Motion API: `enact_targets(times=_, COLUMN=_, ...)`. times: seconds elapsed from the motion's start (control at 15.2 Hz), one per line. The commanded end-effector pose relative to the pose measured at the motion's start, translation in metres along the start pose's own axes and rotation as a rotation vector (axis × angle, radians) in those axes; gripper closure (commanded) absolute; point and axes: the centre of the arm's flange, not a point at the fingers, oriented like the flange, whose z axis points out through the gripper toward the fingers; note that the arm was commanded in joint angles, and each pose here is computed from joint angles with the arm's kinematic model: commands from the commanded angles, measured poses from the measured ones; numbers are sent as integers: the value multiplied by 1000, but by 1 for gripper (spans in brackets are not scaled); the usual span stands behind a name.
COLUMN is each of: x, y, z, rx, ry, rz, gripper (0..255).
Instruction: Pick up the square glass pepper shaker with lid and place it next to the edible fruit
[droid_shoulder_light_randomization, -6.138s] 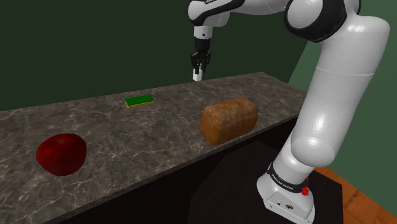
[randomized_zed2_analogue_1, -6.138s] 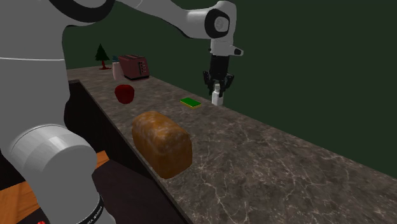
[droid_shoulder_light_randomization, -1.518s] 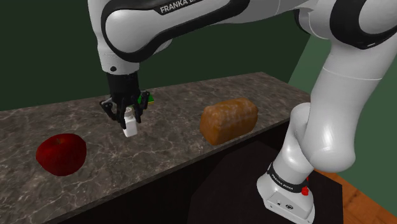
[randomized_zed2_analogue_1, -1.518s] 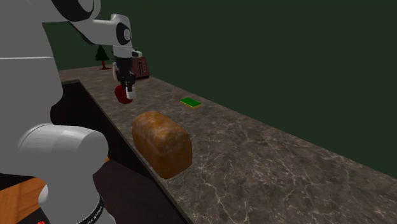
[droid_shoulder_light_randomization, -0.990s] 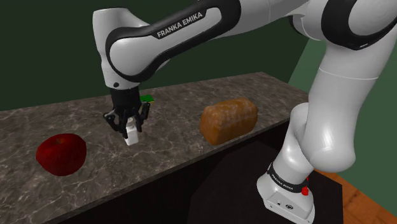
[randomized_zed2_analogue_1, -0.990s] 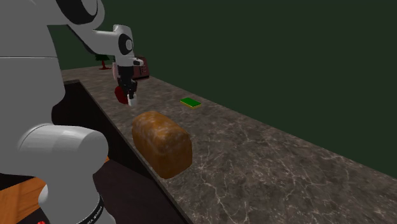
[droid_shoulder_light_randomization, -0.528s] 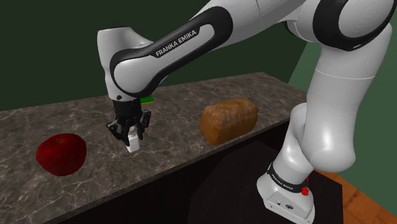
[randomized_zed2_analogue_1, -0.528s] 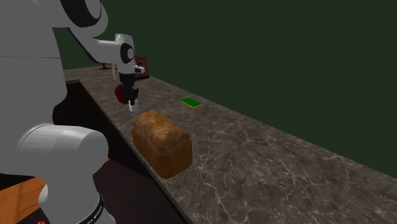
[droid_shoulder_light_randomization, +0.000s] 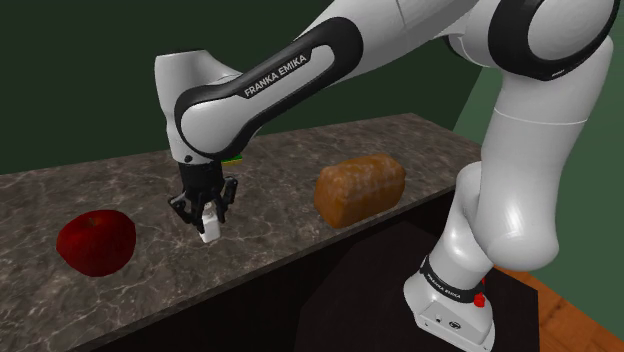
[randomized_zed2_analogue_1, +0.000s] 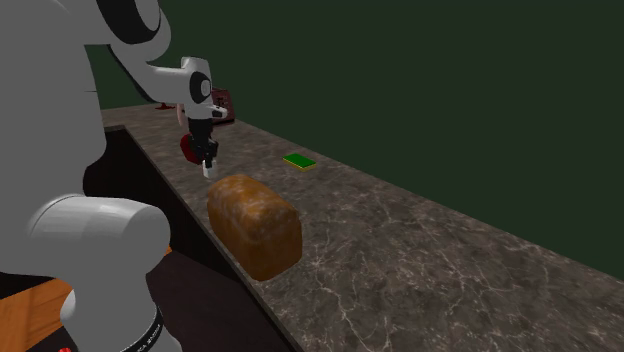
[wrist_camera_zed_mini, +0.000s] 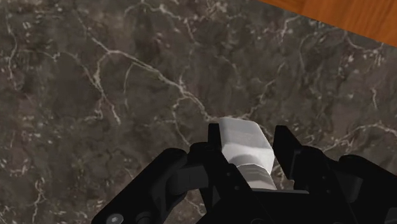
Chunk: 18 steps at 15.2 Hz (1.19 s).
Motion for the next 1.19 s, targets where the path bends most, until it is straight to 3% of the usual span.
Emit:
enact_targets(times=0.0, x=0, y=0, z=0, rx=0, ry=0, rz=0, gripper=0)
enact_targets(times=0.33, x=0, y=0, z=0, rx=0, ry=0, rz=0, gripper=0)
enact_targets(times=0.59, x=0, y=0, z=-50, rx=0, ry=0, rz=0, gripper=0)
enact_targets(times=1.12, x=0, y=0, z=-50, rx=0, ry=0, rz=0, gripper=0)
